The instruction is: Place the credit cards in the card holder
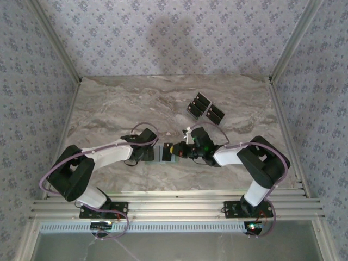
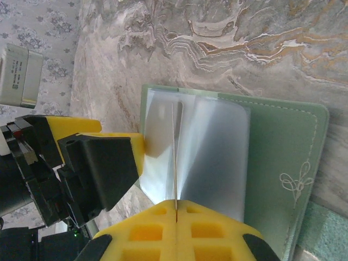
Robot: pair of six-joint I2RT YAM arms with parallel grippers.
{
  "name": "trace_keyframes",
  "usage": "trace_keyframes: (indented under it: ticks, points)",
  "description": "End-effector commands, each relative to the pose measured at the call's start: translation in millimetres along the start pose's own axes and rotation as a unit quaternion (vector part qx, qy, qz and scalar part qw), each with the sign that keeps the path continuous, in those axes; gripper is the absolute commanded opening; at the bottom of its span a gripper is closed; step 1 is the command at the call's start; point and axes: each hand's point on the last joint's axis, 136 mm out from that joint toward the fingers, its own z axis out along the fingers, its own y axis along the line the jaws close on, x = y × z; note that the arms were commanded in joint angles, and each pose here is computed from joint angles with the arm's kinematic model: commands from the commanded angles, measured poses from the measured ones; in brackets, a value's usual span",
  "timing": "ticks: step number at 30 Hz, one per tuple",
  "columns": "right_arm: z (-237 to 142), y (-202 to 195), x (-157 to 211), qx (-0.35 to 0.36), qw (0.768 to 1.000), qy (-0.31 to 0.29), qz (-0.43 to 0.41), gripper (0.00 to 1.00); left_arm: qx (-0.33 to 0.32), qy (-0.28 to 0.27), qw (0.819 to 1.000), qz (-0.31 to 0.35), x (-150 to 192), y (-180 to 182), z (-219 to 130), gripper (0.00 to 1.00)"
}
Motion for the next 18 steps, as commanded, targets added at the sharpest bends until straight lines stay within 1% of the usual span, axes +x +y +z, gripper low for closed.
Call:
trace_keyframes:
  ticks: [1,18]
  points:
    - [2.7,5.0,0.4,-0.022,1.000,-0.004,0.002,0.00,-0.027,0.018,0.999,0.011,15.2,12.2,4.8,1.00]
    - [9.9,2.6,-1.1,-0.033,0.999,-0.007,0.013,0.00,-0.032,0.021,0.999,0.015,19.9,13.5,6.0,1.00]
